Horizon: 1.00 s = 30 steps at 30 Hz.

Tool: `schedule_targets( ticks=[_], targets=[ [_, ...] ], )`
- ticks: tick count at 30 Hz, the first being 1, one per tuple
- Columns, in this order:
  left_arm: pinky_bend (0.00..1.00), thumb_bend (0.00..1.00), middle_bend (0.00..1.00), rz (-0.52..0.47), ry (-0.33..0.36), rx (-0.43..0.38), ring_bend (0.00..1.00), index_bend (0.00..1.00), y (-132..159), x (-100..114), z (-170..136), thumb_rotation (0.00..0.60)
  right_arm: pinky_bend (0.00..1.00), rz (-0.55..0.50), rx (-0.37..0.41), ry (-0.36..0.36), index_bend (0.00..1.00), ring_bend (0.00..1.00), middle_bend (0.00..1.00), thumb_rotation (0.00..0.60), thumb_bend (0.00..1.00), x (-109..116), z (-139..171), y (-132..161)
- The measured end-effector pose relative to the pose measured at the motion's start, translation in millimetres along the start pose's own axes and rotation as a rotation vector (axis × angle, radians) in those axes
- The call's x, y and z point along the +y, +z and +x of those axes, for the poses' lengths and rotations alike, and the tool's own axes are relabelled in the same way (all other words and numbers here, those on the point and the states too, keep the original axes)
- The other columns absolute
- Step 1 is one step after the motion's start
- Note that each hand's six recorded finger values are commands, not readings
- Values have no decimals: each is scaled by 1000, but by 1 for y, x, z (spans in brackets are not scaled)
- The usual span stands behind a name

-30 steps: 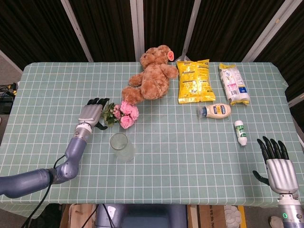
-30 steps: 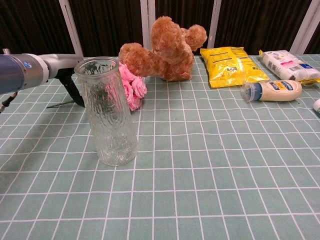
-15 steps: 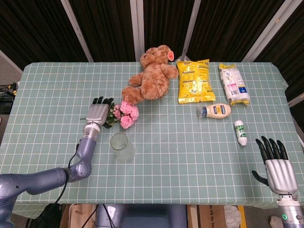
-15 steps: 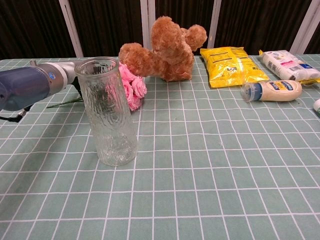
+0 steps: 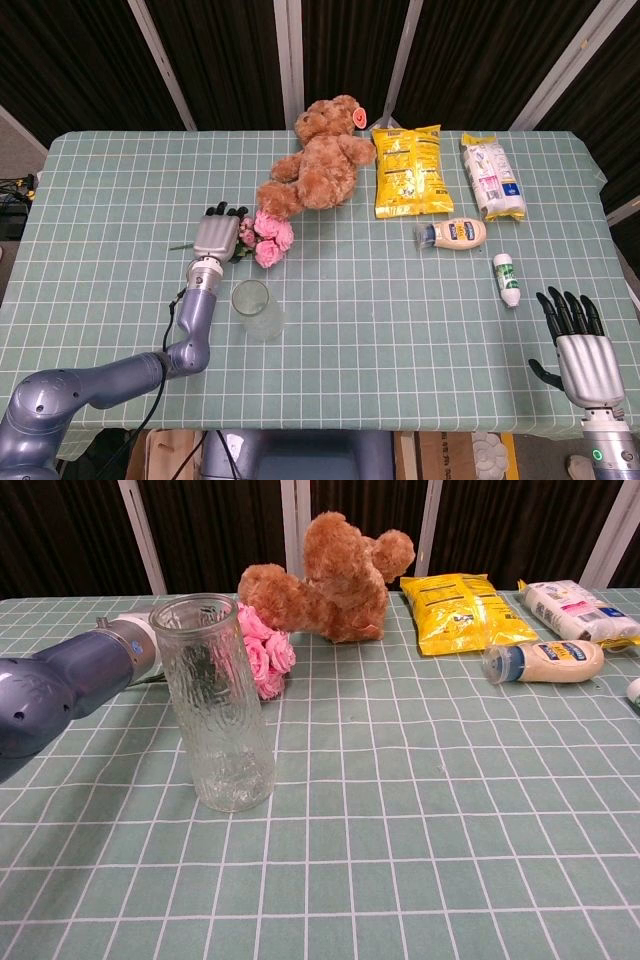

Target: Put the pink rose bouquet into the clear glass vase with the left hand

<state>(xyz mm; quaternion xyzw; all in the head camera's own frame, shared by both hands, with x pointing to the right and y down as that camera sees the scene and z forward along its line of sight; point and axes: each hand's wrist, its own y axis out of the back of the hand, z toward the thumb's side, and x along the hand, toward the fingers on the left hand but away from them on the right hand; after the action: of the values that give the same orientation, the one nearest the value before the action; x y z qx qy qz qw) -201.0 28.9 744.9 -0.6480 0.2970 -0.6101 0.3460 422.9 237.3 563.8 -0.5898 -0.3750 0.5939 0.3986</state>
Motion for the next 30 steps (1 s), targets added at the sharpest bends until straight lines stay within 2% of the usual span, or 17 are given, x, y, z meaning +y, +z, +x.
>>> schedule_targets(
  ticks=[6, 10, 14, 20, 26, 30],
  targets=[
    [347, 485, 434, 17, -1, -1, 257, 333, 4, -4, 1, 600, 0, -3, -2, -6, 7, 36, 57, 600, 192, 2, 1, 0],
    [371, 518, 468, 42, 42, 3, 293, 371, 3, -1, 3, 600, 0, -9, -3, -8, 7, 36, 57, 600, 192, 3, 1, -1],
    [375, 523, 476, 35, 73, 1, 298, 393, 3, 1, 2, 600, 0, -13, -3, -9, 7, 36, 57, 600, 192, 3, 1, -2],
    [374, 523, 464, -26, 137, -11, 298, 380, -2, 15, 0, 600, 0, -23, 2, -12, 7, 36, 57, 600, 193, 5, 2, -1],
    [374, 524, 457, -99, 132, -33, 296, 366, -15, 29, -12, 600, 0, -32, 2, -16, 7, 36, 57, 600, 193, 7, 3, -1],
    [373, 524, 454, -157, 122, -48, 294, 366, -34, 52, -29, 600, 0, -37, 7, -17, 7, 36, 57, 600, 193, 8, 5, 1]
  ],
)
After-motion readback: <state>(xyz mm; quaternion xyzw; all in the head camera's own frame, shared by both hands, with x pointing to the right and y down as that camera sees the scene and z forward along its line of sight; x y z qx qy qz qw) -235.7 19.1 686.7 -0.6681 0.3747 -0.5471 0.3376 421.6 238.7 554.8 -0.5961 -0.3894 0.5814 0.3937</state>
